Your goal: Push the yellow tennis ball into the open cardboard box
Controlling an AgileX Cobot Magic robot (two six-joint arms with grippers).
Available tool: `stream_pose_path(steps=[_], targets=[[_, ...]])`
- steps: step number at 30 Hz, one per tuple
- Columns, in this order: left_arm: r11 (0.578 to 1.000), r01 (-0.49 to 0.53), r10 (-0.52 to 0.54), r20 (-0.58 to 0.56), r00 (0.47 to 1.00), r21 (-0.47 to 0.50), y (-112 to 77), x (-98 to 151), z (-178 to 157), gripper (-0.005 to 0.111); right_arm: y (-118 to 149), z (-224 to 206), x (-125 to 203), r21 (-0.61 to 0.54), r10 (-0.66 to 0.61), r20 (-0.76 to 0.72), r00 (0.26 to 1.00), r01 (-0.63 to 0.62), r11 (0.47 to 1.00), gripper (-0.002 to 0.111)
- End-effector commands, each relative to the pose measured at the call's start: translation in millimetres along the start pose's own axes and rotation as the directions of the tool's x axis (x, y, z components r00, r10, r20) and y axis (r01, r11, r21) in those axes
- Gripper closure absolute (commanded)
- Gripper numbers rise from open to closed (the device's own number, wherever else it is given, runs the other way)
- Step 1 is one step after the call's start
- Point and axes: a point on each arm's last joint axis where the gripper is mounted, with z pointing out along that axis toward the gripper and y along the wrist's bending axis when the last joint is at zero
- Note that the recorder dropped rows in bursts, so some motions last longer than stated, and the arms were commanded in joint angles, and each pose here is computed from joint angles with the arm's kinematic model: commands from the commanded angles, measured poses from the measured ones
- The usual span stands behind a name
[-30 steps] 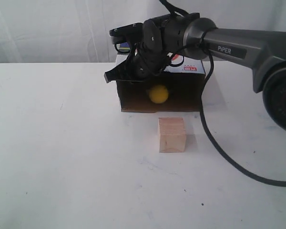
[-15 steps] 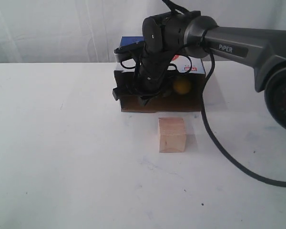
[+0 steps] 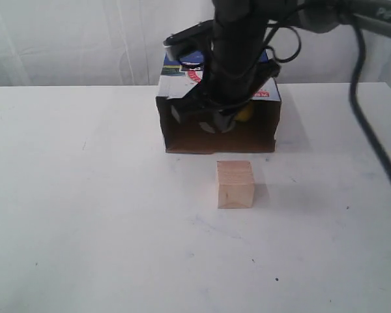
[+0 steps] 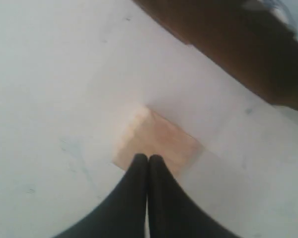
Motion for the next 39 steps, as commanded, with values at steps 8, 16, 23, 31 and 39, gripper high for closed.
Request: stream_pose_path(steps=[8, 16, 23, 31, 39], targets=[[1.000, -0.006, 0.006, -0.009, 1.000, 0.004, -0.4, 2.0, 0.3, 0.107, -158.6, -70.1, 44.9, 0.583, 0.295, 0.278, 0.914, -0.405, 0.705, 0.108], [1.000, -0.006, 0.006, -0.009, 1.000, 0.004, -0.4, 2.0, 0.3, 0.107, -207.4, -132.0, 121.2, 0.062, 0.466, 0.713, 0.524, -0.710, 0.702, 0.108], [1.000, -0.006, 0.006, -0.009, 1.000, 0.004, -0.4, 2.0, 0.3, 0.107, -142.6, -155.9, 209.0, 0.085, 0.116, 0.951, 0.287, -0.601, 0.794, 0.108], [1.000, -0.006, 0.006, -0.009, 1.000, 0.004, -0.4, 2.0, 0.3, 0.107, -75.0, -124.4, 299.5, 0.047, 0.122, 0.963, 0.239, -0.596, 0.802, 0.108], [1.000, -0.006, 0.006, -0.009, 1.000, 0.004, -0.4, 2.0, 0.3, 0.107, -42.2, -102.4, 352.9, 0.052, 0.145, 0.954, 0.264, -0.621, 0.782, 0.108]])
